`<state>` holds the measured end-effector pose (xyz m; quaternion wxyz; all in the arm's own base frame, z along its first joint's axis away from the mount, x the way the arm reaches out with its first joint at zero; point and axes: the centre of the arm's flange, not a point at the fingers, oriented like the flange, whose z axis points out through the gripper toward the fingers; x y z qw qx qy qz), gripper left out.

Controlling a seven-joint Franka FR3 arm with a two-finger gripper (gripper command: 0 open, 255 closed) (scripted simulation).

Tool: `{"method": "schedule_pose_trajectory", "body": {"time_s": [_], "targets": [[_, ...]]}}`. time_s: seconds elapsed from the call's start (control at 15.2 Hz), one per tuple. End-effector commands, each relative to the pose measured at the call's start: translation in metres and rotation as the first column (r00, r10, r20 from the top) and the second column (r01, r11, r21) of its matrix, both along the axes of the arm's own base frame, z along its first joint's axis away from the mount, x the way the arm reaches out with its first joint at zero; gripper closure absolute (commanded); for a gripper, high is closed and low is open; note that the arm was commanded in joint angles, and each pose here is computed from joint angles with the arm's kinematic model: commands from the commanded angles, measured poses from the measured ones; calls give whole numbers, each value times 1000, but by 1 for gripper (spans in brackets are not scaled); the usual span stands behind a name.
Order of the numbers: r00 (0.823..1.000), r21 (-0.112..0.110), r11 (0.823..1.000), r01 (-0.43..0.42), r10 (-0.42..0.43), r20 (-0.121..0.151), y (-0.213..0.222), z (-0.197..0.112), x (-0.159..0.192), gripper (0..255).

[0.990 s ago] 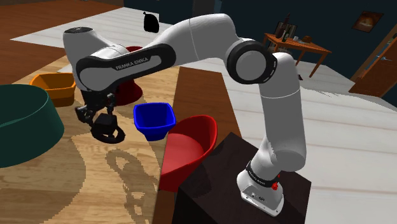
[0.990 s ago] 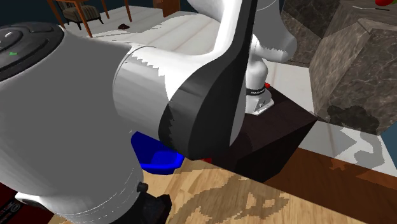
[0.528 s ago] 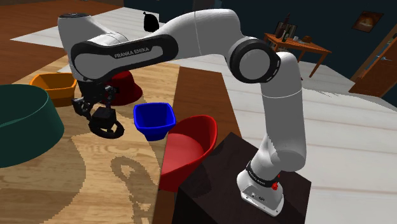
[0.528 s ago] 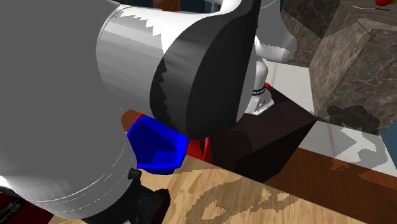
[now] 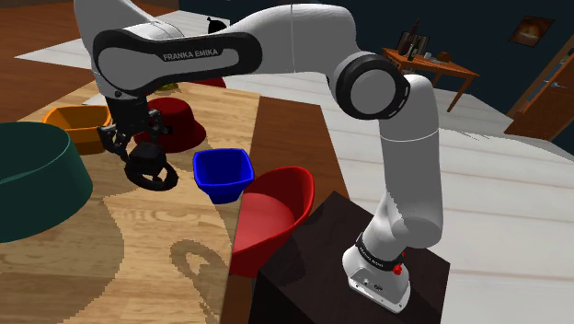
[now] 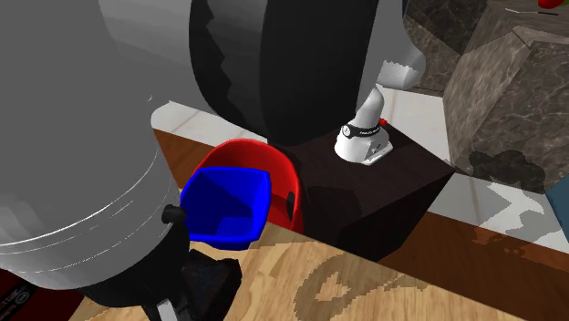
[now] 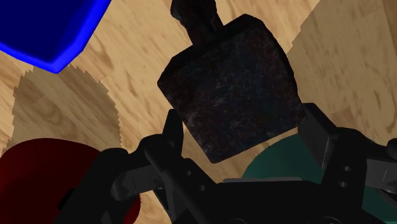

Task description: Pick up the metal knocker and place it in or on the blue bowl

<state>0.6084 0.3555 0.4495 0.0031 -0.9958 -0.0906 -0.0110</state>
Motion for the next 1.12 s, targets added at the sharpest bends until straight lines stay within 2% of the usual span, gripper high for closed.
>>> {"method": "schedule_pose_trajectory", "body": {"time_s": [0.0,1.06], "targets": [[1000,0,1000,0,0,0,0,11,0,255],[1000,0,1000,0,0,0,0,95,0,255]]}}
